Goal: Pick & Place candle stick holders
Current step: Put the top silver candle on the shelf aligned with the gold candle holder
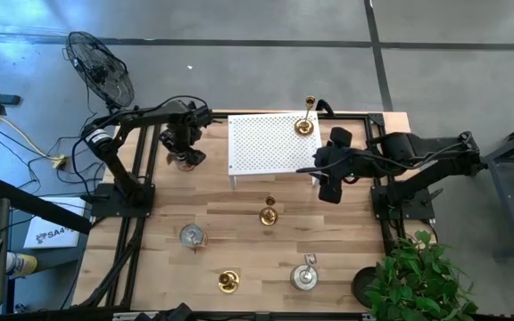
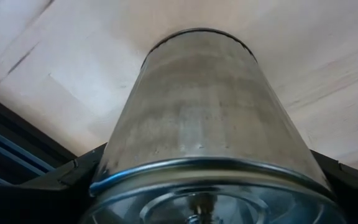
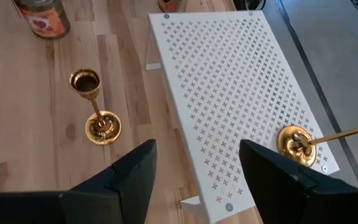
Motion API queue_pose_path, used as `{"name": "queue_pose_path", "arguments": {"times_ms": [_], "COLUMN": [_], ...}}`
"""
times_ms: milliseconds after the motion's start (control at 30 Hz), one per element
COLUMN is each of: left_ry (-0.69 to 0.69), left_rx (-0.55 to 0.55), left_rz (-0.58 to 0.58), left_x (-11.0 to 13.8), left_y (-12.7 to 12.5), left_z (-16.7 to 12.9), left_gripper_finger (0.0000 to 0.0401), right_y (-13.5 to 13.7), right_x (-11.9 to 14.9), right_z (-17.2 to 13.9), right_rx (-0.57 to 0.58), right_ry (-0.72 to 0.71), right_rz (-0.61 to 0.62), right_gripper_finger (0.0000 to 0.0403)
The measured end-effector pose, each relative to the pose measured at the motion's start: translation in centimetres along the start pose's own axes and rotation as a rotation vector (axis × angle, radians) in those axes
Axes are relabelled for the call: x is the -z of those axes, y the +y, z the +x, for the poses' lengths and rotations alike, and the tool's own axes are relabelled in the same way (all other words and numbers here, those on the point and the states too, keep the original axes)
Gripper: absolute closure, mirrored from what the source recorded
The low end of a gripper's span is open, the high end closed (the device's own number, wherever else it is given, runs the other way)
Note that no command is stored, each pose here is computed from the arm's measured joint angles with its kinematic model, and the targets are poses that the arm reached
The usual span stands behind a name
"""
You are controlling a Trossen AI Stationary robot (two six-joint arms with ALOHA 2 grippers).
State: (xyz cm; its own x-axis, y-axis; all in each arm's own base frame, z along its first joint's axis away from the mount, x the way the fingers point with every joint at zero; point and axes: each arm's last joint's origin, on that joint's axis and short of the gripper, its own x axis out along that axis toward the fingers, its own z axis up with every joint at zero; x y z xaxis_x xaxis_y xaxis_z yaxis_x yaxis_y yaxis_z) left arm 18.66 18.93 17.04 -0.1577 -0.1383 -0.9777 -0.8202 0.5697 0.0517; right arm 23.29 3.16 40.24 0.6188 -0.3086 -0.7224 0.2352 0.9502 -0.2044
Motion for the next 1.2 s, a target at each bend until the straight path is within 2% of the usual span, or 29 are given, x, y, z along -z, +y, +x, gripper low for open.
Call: {"name": "queue_pose_path", "arguments": {"times_ms": [500,900,1067,1200], "left_ry": [-0.005,-0.025,-0.016,-0.048], "left_rx": [-0.005,-0.063,-0.091,-0.098], "left_rz": [-0.027,0.030,0.044,0.030], "left_x": [-0.1,-0.2,0.2,1.2], "left_y": [0.0,0.1,0.3,0.6], "left_z": [0.0,-0.1,-1.7,-4.8], "left_gripper_finger": [0.0042,0.0049,0.0049,0.0049], "right_y": [0.0,0.1,0.1,0.0], "right_x": [0.1,0.1,0.1,0.1], "right_z": [0.0,0.0,0.0,0.0], "right_rx": [0.002,-0.023,-0.024,-0.020], "right_ry": [0.011,0.017,0.017,0.016], "right_rz": [0.001,0.024,0.021,0.015], "right_gripper_finger": [0.0178,0.0179,0.0178,0.0179]}}
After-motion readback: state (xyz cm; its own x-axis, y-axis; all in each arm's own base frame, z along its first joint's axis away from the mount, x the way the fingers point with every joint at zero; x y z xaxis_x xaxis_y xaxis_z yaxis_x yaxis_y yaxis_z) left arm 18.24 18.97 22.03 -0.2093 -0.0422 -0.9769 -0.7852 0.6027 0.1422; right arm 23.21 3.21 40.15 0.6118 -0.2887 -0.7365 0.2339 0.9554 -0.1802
